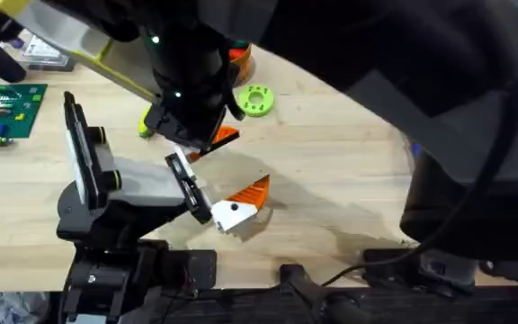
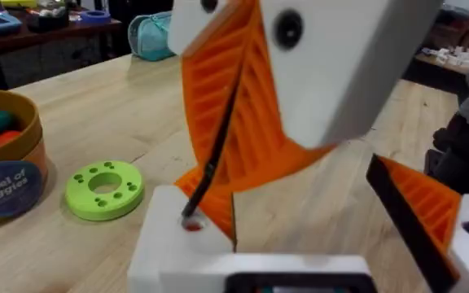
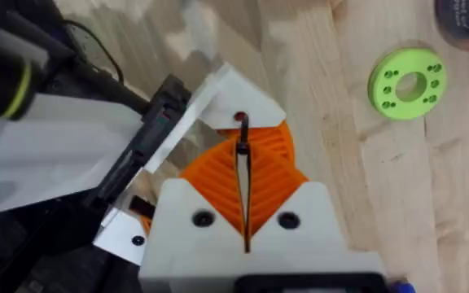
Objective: Pick up the gripper from the table and insert it into the empty holder that is missing its gripper. Then pick up a screw, insert it into the mounting hole, and use the screwdriver to tighten it. Finally, clean up the table by picking up the vegetable and placing it into the bucket.
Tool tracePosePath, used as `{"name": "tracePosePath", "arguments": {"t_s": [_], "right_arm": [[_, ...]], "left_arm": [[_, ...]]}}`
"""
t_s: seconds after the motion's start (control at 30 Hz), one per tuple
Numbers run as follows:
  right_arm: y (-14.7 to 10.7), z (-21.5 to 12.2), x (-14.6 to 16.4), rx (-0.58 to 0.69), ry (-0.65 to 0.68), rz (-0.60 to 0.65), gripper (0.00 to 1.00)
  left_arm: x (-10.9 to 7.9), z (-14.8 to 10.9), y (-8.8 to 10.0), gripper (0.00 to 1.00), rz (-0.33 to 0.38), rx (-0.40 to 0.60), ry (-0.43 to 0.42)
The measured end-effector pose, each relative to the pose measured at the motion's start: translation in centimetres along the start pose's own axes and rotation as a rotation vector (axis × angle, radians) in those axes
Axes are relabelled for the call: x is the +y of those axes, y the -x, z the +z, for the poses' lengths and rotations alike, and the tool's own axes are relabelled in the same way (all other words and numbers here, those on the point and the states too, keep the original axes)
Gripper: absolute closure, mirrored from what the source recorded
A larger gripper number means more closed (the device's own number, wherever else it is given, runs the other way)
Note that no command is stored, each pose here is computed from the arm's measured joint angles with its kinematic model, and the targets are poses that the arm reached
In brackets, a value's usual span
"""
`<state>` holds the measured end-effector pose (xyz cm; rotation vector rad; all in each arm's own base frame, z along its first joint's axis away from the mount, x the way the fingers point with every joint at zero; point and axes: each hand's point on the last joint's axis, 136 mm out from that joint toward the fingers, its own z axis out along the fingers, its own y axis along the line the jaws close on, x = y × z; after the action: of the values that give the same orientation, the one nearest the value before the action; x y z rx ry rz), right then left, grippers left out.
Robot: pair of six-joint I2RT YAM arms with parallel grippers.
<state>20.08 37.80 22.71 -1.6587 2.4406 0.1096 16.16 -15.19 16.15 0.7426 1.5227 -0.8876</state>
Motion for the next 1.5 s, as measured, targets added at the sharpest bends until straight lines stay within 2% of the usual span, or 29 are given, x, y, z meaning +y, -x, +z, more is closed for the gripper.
{"name": "tracePosePath", "arguments": {"t_s": [1.5], "right_arm": [[0.04,0.08,0.51,0.0,0.029,0.0,0.993]], "left_arm": [[0.0,0.0,0.0,0.01,0.0,0.0,0.0]]}}
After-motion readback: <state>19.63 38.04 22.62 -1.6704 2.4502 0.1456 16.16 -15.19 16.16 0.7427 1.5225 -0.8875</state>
